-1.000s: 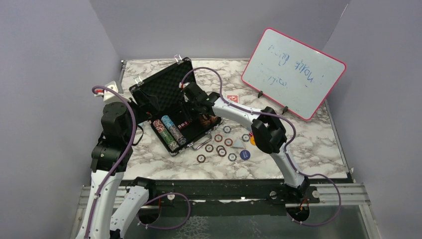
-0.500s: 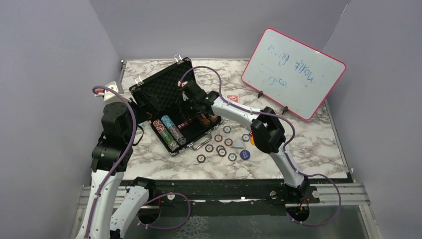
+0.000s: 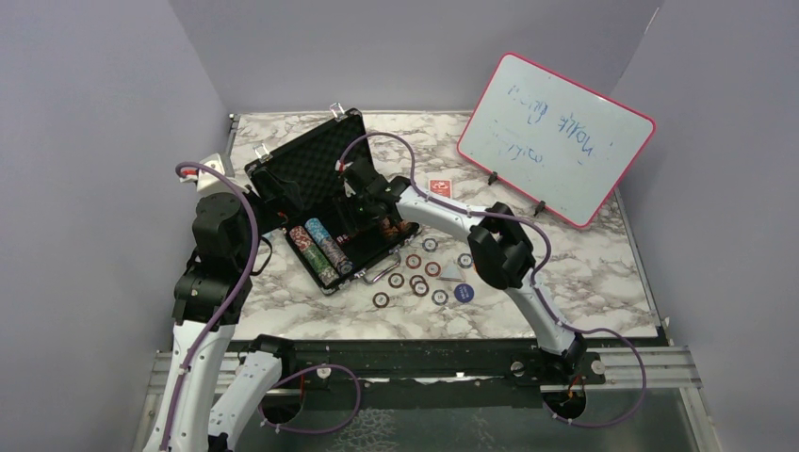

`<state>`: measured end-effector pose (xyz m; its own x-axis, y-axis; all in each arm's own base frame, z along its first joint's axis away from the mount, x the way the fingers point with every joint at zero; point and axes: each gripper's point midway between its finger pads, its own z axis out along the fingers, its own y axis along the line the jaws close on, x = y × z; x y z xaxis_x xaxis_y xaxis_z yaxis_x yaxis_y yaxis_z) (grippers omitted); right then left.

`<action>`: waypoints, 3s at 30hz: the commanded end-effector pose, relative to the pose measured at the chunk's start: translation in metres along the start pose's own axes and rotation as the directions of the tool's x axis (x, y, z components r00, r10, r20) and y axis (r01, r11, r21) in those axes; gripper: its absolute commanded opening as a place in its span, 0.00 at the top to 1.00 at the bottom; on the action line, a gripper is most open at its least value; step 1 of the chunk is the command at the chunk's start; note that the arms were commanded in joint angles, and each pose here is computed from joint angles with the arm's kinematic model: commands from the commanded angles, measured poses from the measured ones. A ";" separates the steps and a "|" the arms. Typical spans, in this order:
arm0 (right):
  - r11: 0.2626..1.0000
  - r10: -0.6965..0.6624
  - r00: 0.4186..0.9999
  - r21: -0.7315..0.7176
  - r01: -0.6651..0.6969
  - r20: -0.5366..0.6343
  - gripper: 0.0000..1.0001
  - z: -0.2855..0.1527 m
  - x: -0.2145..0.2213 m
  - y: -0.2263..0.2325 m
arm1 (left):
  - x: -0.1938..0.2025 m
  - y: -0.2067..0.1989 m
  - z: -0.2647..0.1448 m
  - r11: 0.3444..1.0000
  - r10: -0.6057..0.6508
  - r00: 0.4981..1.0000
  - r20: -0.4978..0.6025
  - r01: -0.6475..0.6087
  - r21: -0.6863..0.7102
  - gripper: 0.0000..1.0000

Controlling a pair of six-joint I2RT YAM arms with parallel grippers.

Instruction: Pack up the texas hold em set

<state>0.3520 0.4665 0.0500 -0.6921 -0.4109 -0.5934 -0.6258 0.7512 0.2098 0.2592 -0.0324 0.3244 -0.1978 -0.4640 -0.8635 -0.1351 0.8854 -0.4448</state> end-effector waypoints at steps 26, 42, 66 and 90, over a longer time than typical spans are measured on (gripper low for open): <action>0.999 0.026 0.992 0.039 -0.031 0.124 0.38 -0.057 -0.044 0.005 | 0.001 -0.001 0.001 1.000 0.015 1.000 -0.010 -0.015 0.006 0.01; 0.718 0.347 0.876 0.505 -0.479 0.336 0.57 -0.198 0.059 -0.155 | 0.008 0.010 0.007 0.997 0.070 0.997 0.012 -0.070 -0.020 0.01; 0.388 0.614 0.708 0.649 -0.655 0.348 0.60 -0.175 0.171 -0.211 | -0.007 0.003 0.019 0.989 0.145 0.988 0.057 -0.143 -0.030 0.01; 0.400 0.662 0.695 0.652 -0.644 0.281 0.74 -0.166 0.182 -0.203 | -0.002 0.008 0.021 0.988 0.146 0.988 0.049 -0.144 -0.048 0.01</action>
<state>0.2883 0.1564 0.0282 -0.7970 0.3667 -0.4799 0.4315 0.9017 -0.0275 0.2779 -0.0274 0.3066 -0.2086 -0.3323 -0.9198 -0.1462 0.9405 -0.3066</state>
